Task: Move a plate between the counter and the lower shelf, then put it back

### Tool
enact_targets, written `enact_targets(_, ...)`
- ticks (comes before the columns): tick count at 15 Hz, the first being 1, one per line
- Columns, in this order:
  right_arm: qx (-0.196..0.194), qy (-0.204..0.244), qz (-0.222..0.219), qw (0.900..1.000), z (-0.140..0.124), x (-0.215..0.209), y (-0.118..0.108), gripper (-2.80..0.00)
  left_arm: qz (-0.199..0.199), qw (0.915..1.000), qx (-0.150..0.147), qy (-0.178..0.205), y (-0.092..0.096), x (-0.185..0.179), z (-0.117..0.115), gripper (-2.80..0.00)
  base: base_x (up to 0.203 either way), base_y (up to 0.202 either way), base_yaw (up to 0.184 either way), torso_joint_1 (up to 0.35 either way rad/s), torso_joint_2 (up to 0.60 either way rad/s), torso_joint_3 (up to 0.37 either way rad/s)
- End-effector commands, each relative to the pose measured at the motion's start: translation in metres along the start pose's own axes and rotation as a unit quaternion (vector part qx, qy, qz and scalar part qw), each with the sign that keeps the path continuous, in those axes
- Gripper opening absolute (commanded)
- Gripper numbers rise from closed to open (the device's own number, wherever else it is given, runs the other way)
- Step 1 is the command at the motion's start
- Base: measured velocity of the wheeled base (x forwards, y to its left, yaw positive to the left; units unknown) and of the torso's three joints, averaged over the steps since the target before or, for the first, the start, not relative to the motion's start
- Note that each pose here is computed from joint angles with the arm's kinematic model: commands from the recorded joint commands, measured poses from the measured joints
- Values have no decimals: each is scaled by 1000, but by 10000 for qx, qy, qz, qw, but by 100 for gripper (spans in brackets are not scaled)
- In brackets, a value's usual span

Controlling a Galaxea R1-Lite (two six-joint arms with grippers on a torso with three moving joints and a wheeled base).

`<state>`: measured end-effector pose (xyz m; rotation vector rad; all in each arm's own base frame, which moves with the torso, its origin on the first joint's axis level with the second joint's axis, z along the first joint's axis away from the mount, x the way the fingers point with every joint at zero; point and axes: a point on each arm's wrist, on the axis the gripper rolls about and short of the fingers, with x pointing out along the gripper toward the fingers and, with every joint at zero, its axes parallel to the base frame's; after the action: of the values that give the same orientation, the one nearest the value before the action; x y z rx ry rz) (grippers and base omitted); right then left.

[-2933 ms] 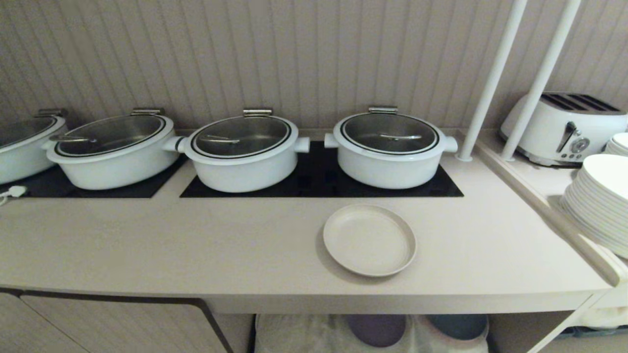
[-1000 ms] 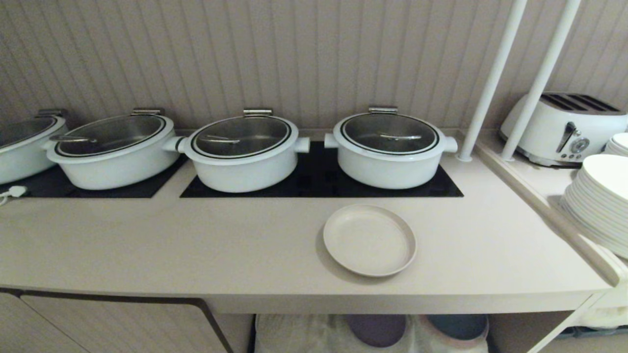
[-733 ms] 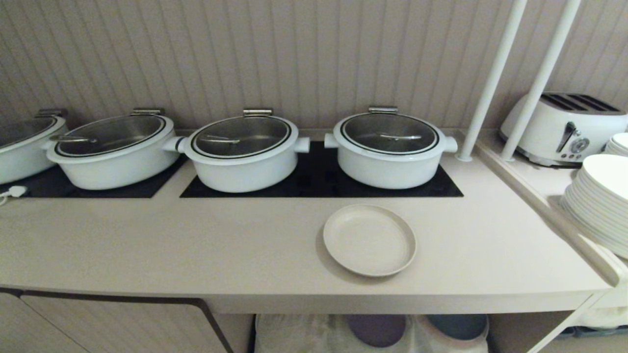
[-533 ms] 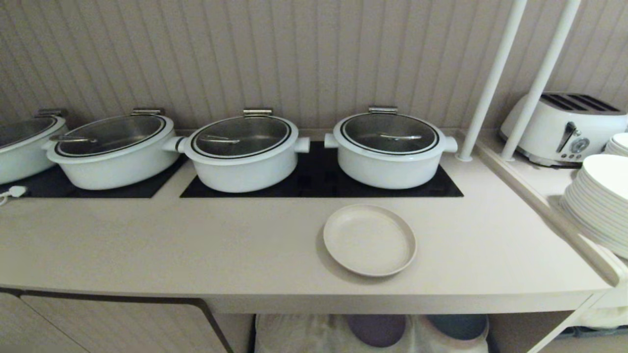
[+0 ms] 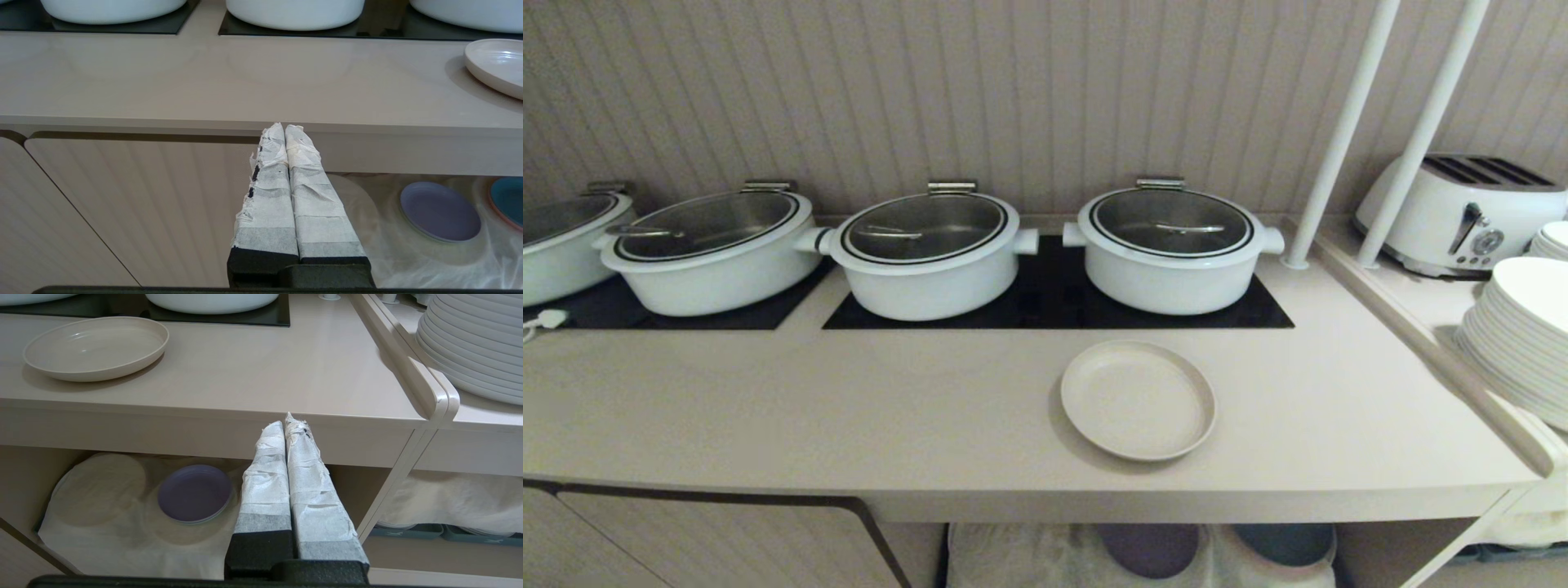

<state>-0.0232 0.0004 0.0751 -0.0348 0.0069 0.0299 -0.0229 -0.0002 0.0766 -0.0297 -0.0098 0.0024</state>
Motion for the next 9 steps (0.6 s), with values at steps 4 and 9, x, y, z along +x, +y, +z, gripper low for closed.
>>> enact_targets(4, 6, 9, 5, 10000, 0, 0, 0, -280, 3, 10000, -4, 3, 0, 0, 0, -280, 0, 0, 0, 0, 0, 0)
enact_targets(9, 13, 1, 4, 10000, 0, 0, 0, -280, 3, 10000, -4, 3, 0, 0, 0, -280, 0, 0, 0, 0, 0, 0)
